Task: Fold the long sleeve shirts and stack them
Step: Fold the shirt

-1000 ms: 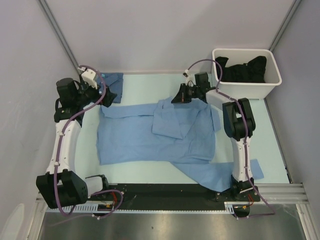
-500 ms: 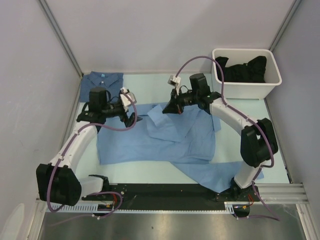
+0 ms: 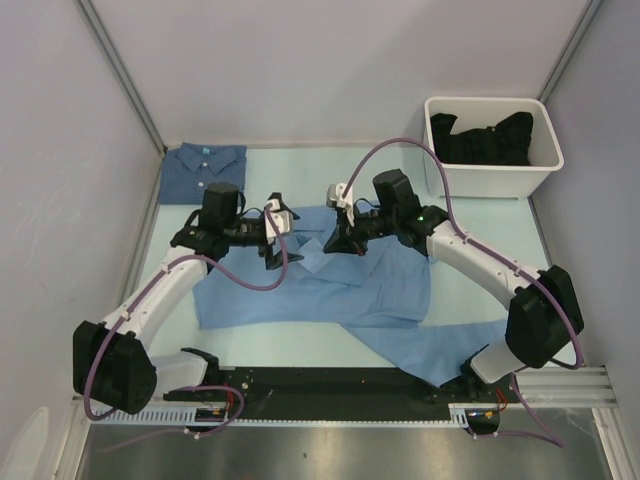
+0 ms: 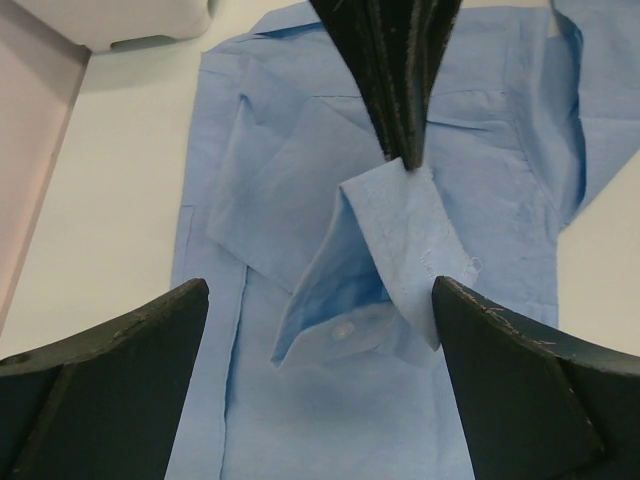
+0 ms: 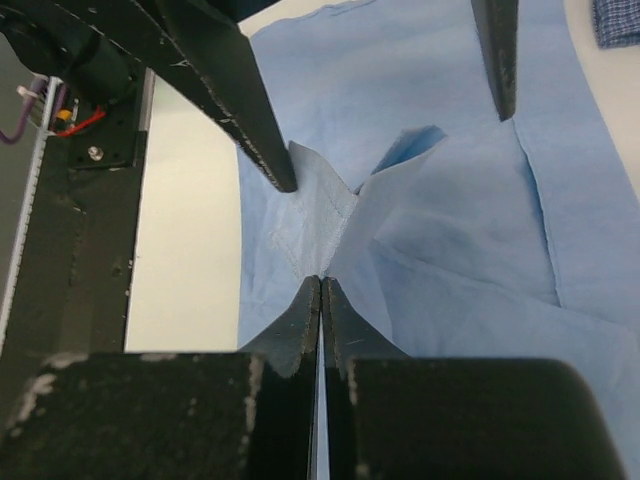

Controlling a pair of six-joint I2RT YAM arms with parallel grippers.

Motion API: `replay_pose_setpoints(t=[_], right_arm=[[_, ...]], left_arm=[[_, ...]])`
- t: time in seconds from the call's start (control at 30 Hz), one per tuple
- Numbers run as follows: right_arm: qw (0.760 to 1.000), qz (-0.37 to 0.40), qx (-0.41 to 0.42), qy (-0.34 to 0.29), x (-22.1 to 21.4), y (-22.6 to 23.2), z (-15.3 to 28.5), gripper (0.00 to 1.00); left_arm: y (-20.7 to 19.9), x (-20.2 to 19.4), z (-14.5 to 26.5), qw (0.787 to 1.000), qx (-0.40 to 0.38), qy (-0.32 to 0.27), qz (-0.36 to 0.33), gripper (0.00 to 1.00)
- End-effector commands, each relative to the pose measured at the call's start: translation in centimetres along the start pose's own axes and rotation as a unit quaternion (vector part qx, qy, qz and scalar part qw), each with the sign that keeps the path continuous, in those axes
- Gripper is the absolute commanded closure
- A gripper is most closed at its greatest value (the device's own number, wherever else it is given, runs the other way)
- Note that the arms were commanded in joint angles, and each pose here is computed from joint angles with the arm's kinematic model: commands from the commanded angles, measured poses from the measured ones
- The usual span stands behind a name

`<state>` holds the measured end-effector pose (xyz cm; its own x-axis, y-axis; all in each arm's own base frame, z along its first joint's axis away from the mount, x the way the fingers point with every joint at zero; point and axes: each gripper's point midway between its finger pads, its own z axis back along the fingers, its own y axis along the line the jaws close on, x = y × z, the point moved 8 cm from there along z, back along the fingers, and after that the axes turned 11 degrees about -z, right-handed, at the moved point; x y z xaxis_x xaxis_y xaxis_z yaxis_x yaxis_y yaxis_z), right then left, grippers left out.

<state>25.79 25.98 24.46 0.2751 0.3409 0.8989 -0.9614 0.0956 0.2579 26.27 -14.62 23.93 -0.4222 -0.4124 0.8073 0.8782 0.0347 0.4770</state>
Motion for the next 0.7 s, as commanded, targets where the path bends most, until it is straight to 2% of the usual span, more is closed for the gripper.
replay_pose_setpoints(t=[0.0,0.27,0.4,0.5,0.6,0.63,0.67], right_arm=[[0.997,0.066,-0.028,-0.012,1.1,0.1,0.7,1.00],[0.991,0.126,-0.046,-0.021,1.7,1.7,0.4,1.00],[0.988,0.140,-0.052,-0.029,2.1,2.0,0.7,1.00],[0.986,0.159,-0.047,-0.033,2.3,2.8,0.9,1.00],[0.984,0.170,-0.046,-0.035,2.3,3.4,1.1,1.00],[0.984,0.169,-0.045,-0.037,2.4,3.5,1.0,1.00],[0.985,0.162,-0.047,-0.040,2.5,3.7,1.1,1.00]], left_arm=[[-0.9,1.0,-0.3,0.998,-0.039,-0.038,-0.010,0.00],[-2.2,1.4,-1.8,0.997,-0.066,-0.031,-0.002,0.01],[-2.4,1.1,-2.2,0.997,-0.067,-0.015,0.031,0.11],[-2.7,1.3,-2.1,0.997,-0.063,-0.009,0.039,0.25],[-3.0,1.6,-1.7,0.997,-0.063,-0.007,0.042,0.49],[-3.2,2.1,-1.4,0.997,-0.067,-0.009,0.038,0.70],[-3.3,2.8,-1.3,0.997,-0.074,-0.015,0.031,0.82]])
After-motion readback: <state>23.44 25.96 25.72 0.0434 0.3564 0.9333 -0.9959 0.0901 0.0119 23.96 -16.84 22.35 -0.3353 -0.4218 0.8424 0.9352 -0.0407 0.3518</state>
